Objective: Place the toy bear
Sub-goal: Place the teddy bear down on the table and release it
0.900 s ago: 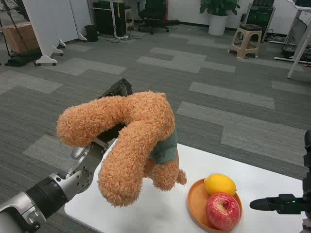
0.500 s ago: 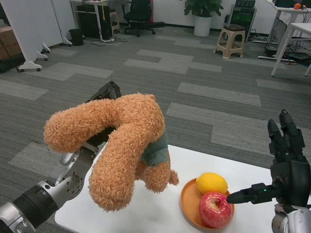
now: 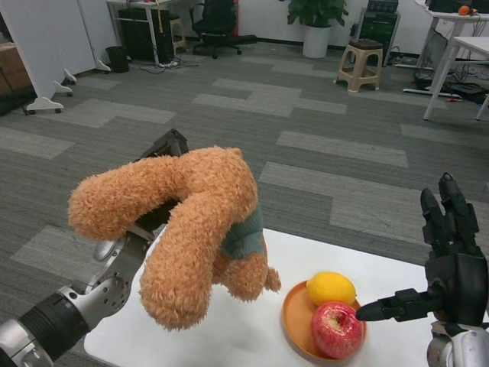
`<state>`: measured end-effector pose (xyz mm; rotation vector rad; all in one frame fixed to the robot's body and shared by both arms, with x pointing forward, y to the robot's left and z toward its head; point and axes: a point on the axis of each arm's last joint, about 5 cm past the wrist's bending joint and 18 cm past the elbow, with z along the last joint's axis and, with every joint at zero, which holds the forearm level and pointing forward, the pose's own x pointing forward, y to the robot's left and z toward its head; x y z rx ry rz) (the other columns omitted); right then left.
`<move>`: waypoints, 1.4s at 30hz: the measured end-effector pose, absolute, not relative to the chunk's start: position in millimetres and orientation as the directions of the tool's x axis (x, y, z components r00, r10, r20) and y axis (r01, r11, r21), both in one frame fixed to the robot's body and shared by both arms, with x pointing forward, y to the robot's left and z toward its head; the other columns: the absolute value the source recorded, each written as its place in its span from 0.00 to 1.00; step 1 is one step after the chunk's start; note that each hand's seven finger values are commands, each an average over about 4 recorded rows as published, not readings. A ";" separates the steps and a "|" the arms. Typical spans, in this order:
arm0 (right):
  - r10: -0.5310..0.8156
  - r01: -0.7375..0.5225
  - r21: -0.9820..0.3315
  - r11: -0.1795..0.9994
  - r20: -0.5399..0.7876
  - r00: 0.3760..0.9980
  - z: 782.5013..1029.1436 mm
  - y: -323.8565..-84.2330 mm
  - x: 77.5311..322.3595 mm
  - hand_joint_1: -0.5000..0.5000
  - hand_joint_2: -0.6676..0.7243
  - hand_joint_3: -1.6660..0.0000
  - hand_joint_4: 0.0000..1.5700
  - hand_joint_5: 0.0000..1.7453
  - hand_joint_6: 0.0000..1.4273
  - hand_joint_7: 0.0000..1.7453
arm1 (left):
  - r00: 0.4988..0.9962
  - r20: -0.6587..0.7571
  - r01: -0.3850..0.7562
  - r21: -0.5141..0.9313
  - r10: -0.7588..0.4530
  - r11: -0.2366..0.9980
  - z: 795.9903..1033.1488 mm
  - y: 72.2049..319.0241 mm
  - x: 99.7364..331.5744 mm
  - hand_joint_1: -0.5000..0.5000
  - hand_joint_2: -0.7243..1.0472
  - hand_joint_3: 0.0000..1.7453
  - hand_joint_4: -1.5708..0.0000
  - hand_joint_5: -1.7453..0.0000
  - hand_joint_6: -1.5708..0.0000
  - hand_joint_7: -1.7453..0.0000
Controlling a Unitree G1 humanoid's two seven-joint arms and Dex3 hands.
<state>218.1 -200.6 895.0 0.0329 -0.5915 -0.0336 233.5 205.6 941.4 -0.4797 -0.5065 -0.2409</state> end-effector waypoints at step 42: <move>-0.096 0.107 0.005 0.994 0.478 0.873 878.8 -215.9 217.0 0.17 0.68 1.00 0.00 0.11 0.00 0.04 | 0.954 -0.291 -0.094 -0.512 -0.070 0.854 845.0 197.0 248.3 1.00 0.79 0.05 0.00 0.00 0.39 0.04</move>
